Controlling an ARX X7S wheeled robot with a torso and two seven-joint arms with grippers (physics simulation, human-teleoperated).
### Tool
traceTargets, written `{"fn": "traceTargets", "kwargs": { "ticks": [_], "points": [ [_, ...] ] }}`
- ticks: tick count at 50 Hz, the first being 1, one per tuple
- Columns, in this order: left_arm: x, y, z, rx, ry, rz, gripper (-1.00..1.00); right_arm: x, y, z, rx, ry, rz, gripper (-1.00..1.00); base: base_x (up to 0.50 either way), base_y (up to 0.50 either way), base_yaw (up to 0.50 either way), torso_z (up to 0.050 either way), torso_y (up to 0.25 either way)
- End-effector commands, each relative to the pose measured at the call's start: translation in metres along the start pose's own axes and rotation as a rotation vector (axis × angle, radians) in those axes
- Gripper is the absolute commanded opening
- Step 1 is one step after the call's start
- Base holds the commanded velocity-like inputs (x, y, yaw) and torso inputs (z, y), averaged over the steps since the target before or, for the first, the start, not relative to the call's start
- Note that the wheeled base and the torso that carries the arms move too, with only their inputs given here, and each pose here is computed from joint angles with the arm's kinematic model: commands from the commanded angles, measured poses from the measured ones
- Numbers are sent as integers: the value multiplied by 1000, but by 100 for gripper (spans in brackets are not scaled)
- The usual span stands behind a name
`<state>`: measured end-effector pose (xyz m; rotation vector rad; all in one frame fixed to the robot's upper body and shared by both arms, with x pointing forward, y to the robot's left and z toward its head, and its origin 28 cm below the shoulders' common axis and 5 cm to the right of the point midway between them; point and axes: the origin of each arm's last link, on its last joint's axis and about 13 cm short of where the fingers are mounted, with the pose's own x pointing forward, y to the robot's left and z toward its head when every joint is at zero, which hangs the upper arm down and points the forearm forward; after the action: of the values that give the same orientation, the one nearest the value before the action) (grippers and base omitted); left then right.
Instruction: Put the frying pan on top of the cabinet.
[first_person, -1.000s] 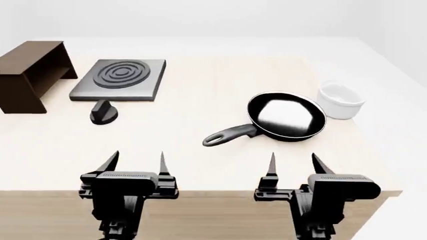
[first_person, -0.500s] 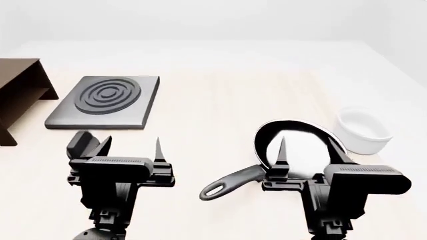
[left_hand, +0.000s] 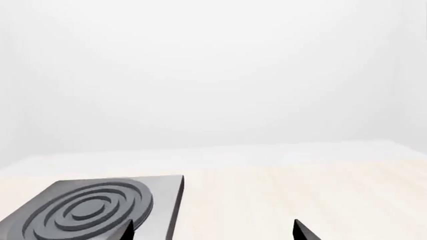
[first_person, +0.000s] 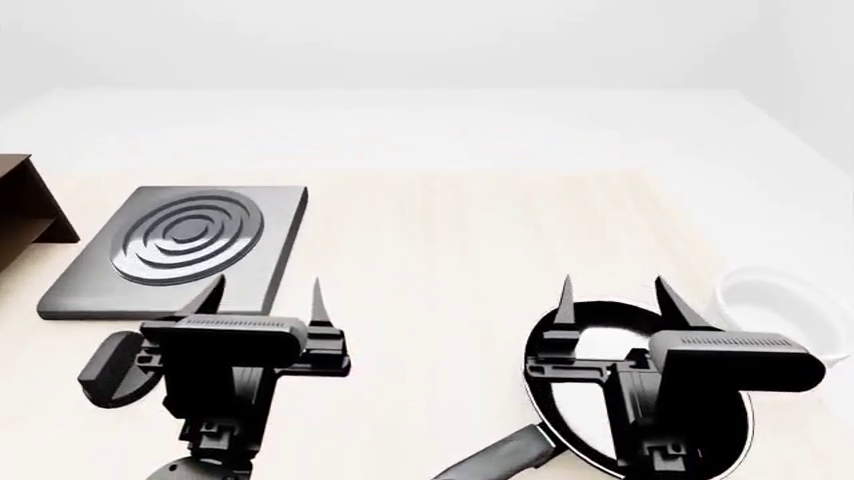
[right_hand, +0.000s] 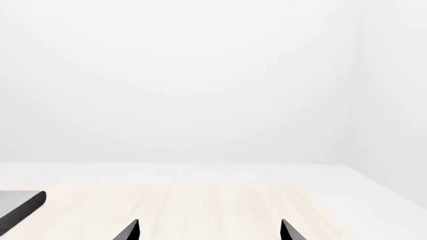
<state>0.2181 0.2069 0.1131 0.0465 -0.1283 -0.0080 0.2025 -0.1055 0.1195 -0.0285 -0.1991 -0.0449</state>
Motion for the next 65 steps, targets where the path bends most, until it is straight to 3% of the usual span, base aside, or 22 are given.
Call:
{"fn": "traceTargets", "kwargs": {
  "ticks": [1,5,6,7,9,12,13,14,16,17,20,23,33,46,65],
  "points": [
    [0,-1,3,-11,42,-22,100,0,0,0,2,-3,-2,100,0,0,0,0,0],
    [4,-1,13,17,59,-19,100,1,0,1,-1,-3,-1,100,0,0,0,0,0],
    [5,-1,20,-27,58,-43,100,1,0,1,-5,-2,-1,100,0,0,0,0,0],
    [4,-3,29,25,80,-142,100,1,-1,1,-7,-2,-1,100,0,0,0,0,0],
    [5,-4,39,13,149,-192,100,2,-1,1,-11,-3,-3,100,0,0,0,0,0],
    [3,-5,55,55,192,-373,100,2,-2,3,-9,-6,-6,100,0,0,0,0,0],
    [5,-7,70,31,218,-505,100,2,-2,3,-7,-9,-9,100,0,0,0,0,0],
    [-1,-5,70,87,324,-585,100,2,-2,4,-6,-9,-9,100,0,0,0,0,0],
    [4,4,72,185,450,-568,100,2,-2,4,-5,-12,-9,100,0,0,0,0,0],
    [0,2,75,195,458,-623,100,2,-2,4,-7,-13,-10,100,0,0,0,0,0],
    [-12,-4,84,181,512,-856,100,2,-3,5,-9,-14,-11,100,0,0,0,0,0],
    [-13,-3,91,163,537,-908,100,1,-4,5,-8,-15,-11,100,0,0,0,0,0],
    [-16,-5,92,168,529,-937,100,1,-3,5,-7,-17,-9,100,0,0,0,0,0],
    [-22,-17,85,162,606,-1010,100,0,-2,3,-8,-14,-5,100,0,0,0,0,0],
    [-14,-39,59,203,732,-977,100,1,-1,3,-5,-18,0,100,0,0,0,0,0]
  ]
}}
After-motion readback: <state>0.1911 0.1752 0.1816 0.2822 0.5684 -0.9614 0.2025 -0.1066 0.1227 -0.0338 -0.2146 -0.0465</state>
